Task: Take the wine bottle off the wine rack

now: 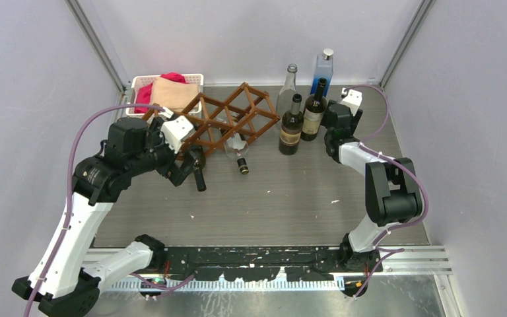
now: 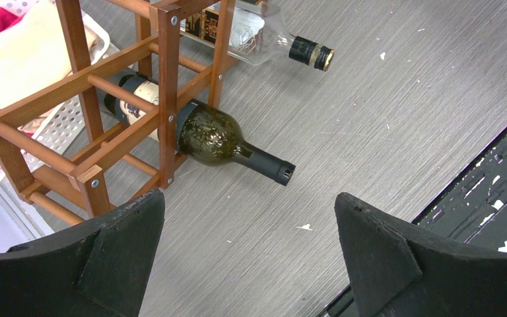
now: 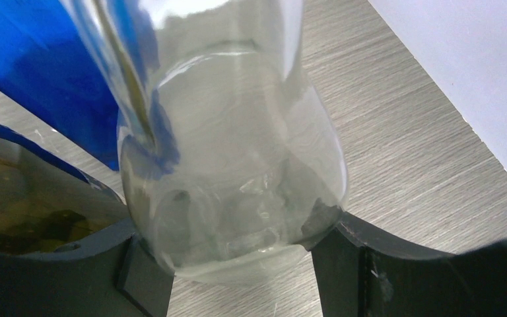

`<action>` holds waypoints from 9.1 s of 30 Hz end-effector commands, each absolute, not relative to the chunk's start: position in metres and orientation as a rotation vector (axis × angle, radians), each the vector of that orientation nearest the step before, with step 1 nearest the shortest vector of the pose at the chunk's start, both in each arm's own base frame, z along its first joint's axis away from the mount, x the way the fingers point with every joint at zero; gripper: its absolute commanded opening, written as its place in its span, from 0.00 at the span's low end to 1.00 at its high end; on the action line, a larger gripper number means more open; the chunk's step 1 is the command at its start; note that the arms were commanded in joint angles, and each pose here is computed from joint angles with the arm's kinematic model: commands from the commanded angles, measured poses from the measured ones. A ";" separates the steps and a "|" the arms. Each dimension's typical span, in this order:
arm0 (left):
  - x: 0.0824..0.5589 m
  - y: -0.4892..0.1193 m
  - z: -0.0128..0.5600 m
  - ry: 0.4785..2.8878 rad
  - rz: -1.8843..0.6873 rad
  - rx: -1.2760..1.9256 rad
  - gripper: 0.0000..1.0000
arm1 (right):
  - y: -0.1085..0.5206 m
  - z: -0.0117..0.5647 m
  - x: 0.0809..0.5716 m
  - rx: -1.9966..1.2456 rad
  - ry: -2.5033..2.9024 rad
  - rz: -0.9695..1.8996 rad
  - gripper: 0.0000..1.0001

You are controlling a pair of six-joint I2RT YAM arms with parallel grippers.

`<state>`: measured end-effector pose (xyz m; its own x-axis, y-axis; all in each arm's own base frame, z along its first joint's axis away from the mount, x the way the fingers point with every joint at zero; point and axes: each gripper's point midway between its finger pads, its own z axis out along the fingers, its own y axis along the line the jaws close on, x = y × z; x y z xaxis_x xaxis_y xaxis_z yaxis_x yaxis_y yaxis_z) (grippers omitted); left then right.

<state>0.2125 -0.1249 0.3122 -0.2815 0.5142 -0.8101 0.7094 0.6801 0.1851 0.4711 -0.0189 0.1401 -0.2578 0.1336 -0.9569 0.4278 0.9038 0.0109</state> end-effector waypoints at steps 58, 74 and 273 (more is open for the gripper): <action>0.284 -0.033 0.300 2.178 -0.193 0.588 0.96 | 0.429 0.258 0.272 -0.318 2.084 0.815 0.89; 0.271 -0.032 0.299 2.154 -0.234 0.625 0.95 | 0.505 0.154 0.295 -0.356 2.207 0.769 0.80; 0.224 -0.094 0.274 2.170 -0.332 0.851 1.00 | 0.069 0.330 0.401 0.272 1.568 -0.020 0.01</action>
<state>0.2191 -0.0934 0.2675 -0.5196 0.4708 -0.7129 0.6664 0.7456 0.0066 0.3834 0.0686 0.2706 -0.2202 0.0394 -0.9747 0.2005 0.9797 -0.0057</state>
